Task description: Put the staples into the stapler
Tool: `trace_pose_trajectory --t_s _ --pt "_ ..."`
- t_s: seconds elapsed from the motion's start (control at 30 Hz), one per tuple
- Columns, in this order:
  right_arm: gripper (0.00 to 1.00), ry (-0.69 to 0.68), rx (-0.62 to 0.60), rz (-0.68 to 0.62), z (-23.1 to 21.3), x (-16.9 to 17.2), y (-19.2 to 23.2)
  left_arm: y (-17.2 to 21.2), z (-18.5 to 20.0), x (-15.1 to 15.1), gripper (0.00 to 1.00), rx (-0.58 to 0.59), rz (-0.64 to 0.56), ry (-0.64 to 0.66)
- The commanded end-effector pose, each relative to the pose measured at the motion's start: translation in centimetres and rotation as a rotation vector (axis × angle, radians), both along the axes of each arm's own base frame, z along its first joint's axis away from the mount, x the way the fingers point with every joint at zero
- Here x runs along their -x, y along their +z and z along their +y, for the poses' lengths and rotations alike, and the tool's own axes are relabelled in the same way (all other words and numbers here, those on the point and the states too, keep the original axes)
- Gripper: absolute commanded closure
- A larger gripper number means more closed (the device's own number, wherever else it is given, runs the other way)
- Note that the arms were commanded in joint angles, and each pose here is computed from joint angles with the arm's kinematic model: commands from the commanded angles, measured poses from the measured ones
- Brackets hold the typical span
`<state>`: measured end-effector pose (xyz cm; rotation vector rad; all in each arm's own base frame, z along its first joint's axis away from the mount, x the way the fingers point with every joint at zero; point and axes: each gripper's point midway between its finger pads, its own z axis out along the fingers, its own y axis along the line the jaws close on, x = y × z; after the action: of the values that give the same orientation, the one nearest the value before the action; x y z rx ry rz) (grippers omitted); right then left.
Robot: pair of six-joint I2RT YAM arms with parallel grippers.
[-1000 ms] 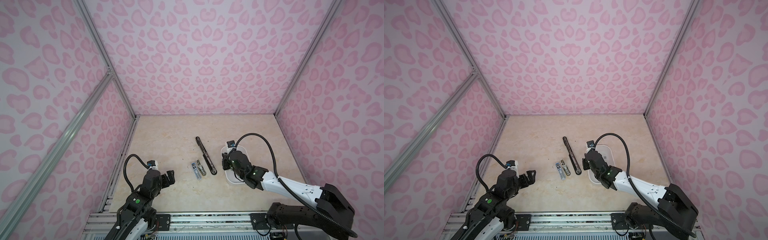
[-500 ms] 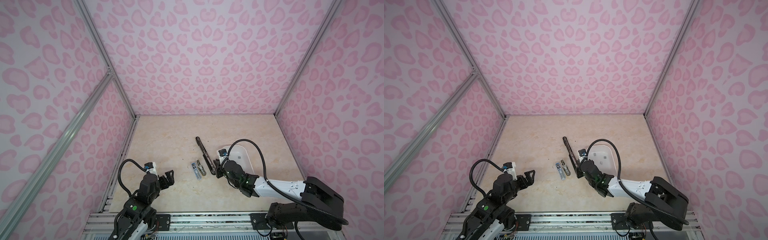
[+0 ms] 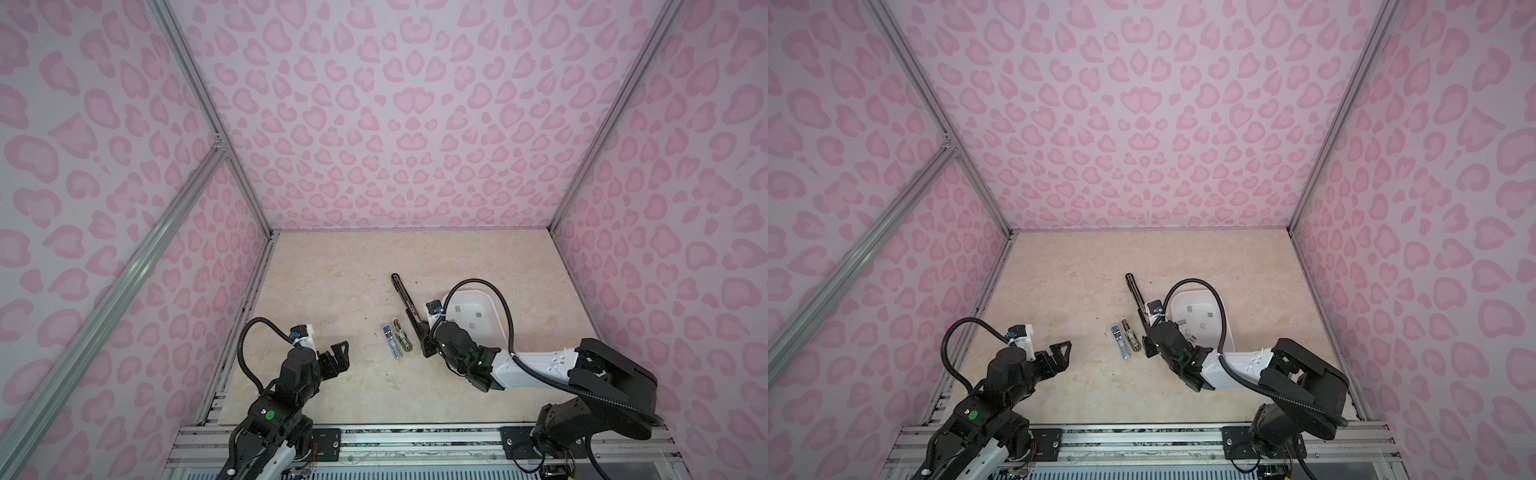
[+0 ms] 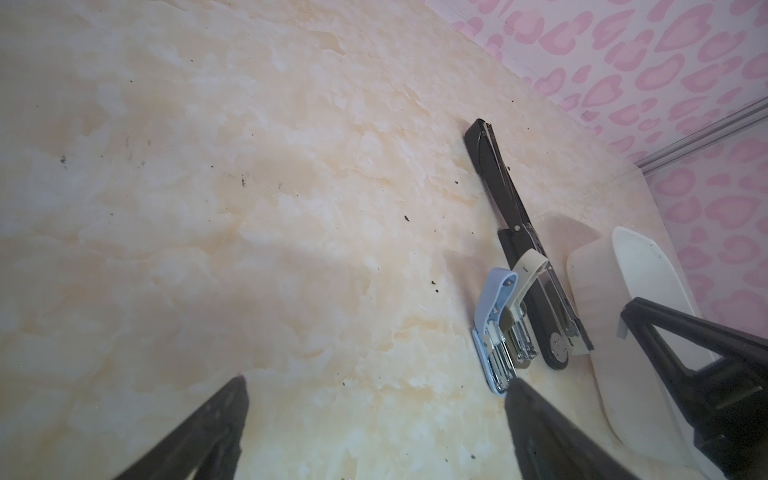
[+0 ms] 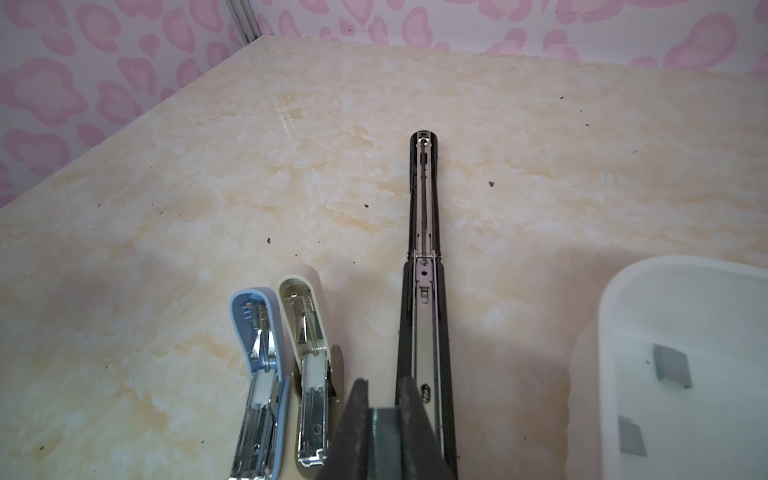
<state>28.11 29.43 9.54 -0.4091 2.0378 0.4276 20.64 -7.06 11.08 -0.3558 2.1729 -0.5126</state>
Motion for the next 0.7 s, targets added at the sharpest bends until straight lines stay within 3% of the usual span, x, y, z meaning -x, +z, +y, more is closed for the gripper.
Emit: trace_pose_trajectory --t_s 0.0,0.67 --pt "0.87 -0.03 0.014 0.011 -0.2 -0.3 -0.9 0.2 0.0 -0.2 0.03 -0.001 -0.014 -0.001" --pt "0.88 -0.081 0.035 0.044 -2.5 -0.3 -3.2 0.2 0.1 -0.1 0.03 0.001 -0.023 0.006"
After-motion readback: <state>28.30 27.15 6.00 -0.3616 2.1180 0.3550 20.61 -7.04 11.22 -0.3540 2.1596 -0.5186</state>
